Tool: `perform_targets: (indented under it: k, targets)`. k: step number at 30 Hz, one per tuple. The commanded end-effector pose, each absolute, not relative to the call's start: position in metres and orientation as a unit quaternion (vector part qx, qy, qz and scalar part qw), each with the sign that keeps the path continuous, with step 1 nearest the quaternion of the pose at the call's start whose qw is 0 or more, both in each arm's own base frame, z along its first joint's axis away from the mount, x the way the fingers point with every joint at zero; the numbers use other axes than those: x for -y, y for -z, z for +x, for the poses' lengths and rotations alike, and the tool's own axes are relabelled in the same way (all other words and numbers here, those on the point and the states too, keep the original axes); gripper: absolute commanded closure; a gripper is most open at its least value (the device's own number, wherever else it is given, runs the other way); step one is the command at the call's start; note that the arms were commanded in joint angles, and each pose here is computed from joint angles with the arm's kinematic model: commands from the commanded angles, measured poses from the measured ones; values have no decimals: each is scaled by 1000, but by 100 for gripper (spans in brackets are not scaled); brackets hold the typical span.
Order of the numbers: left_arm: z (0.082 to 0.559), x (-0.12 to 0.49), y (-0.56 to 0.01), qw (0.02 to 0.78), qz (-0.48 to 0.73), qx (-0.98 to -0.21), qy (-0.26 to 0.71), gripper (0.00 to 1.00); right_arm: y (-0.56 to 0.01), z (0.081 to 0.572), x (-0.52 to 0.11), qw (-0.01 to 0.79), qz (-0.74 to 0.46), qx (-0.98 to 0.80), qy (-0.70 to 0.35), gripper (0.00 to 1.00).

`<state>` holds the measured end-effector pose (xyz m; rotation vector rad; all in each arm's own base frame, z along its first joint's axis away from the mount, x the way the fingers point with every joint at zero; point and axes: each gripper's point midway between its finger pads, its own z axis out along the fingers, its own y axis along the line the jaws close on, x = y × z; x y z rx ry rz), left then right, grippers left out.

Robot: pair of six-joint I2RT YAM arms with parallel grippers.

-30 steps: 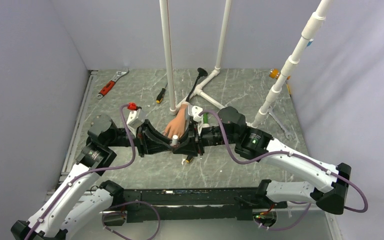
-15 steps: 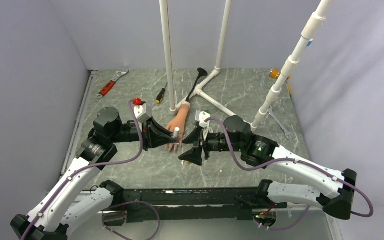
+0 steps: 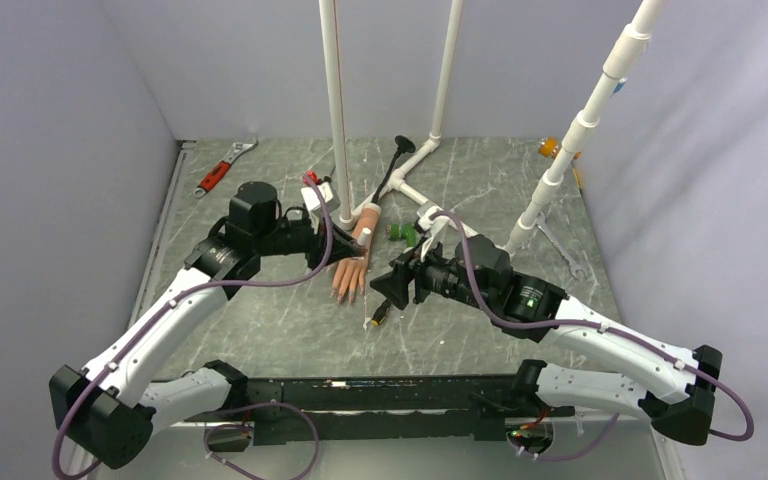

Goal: Paint the nails
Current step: Pick up the nail polish bottle from the center of the board.

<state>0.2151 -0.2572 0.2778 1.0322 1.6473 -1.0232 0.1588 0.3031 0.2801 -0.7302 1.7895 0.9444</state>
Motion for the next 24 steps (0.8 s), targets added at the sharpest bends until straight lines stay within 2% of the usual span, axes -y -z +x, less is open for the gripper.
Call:
perform_targets:
  k: [1, 7, 12, 17, 21, 24]
  targets:
    - [242, 253, -319, 518, 400, -660, 369, 100, -340, 183, -293, 544, -182, -711, -407, 37]
    - [249, 253, -326, 530, 392, -658, 365, 100, -374, 213, -278, 596, -79, -700, -384, 37]
    - [229, 265, -313, 500, 420, -633, 415, 100, -392, 212, -281, 617, -115, -677, -384, 38]
    - [228, 262, -311, 497, 396, -648, 420, 100, -388, 206, -279, 617, -146, -674, -378, 37]
    - [224, 261, -310, 517, 390, -631, 427, 100, -378, 204, -283, 611, -173, -677, -373, 37]
    - [224, 261, -303, 502, 401, -640, 422, 100, -380, 200, -286, 611, -191, -666, -384, 37]
